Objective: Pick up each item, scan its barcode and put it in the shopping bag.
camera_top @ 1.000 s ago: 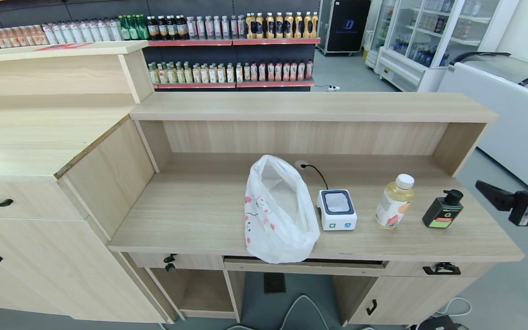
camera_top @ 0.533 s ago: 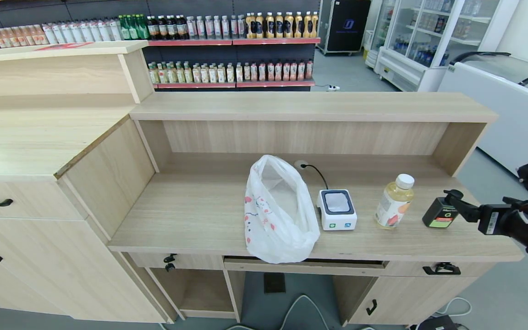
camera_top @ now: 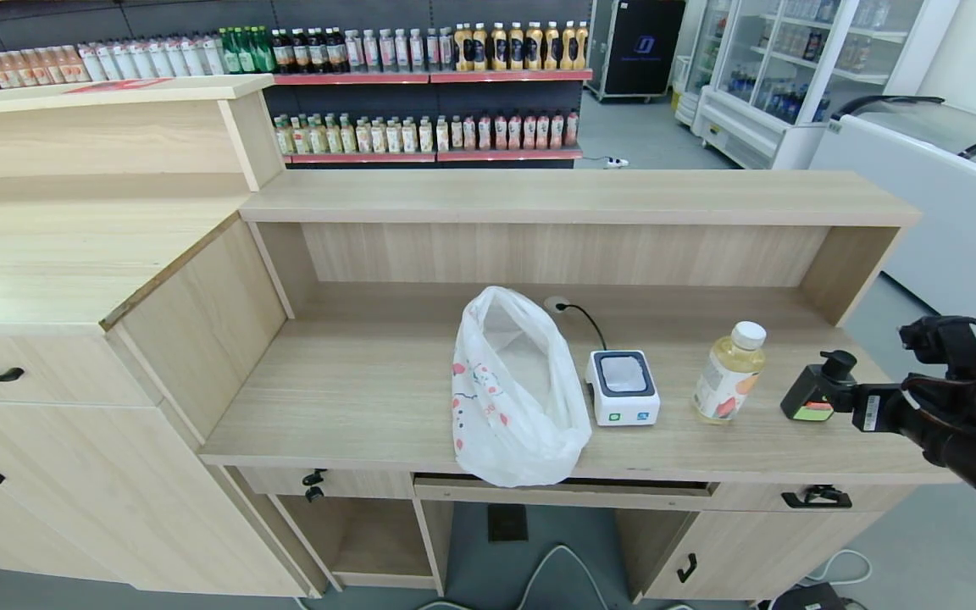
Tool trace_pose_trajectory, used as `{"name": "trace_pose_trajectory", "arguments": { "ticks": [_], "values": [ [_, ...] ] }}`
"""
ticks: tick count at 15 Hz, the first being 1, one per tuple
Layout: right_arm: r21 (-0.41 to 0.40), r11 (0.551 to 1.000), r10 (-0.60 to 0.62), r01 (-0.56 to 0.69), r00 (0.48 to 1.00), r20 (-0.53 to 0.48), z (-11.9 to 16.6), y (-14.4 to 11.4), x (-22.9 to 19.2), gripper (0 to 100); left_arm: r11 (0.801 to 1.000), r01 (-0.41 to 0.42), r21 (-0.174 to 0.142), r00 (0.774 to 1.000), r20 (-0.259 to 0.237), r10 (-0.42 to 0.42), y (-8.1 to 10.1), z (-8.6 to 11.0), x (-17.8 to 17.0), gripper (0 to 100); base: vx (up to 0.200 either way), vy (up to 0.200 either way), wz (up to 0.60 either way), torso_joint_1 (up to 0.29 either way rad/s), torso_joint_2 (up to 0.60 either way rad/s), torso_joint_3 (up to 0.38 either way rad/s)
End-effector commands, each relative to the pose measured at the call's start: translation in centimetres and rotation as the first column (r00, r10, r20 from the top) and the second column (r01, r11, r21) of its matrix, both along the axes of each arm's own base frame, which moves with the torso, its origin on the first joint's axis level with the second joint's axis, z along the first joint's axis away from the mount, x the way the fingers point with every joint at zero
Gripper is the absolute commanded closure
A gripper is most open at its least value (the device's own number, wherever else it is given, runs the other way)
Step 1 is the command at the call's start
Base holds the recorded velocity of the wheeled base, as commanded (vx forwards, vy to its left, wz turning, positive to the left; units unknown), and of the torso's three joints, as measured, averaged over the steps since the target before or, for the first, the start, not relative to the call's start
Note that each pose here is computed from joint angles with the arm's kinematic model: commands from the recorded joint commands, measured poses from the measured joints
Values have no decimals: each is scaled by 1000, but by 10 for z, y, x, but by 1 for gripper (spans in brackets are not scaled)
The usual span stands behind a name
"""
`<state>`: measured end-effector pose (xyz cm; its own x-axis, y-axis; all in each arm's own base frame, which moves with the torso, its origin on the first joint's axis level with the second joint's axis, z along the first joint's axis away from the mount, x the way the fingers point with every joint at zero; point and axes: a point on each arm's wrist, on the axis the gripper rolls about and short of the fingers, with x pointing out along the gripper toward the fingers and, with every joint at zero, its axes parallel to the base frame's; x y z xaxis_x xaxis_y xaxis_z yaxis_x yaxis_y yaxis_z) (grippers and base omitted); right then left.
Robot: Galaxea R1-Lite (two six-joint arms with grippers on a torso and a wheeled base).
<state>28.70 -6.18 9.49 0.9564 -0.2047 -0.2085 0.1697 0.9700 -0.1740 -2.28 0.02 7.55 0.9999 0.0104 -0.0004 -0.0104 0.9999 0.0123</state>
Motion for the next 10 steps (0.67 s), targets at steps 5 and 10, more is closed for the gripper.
{"name": "trace_pose_trajectory", "arguments": {
  "ticks": [5, 10],
  "values": [
    [16, 998, 65, -65, 998, -12, -20, 2, 36, 0, 1000, 0, 0, 1000, 0, 0, 0, 0, 0, 100, 0, 0, 0, 0, 0, 0],
    [4, 994, 107, -106, 994, -27, -31, 10, 59, 0, 1000, 0, 0, 1000, 0, 0, 0, 0, 0, 100, 0, 0, 0, 0, 0, 0]
  ]
}}
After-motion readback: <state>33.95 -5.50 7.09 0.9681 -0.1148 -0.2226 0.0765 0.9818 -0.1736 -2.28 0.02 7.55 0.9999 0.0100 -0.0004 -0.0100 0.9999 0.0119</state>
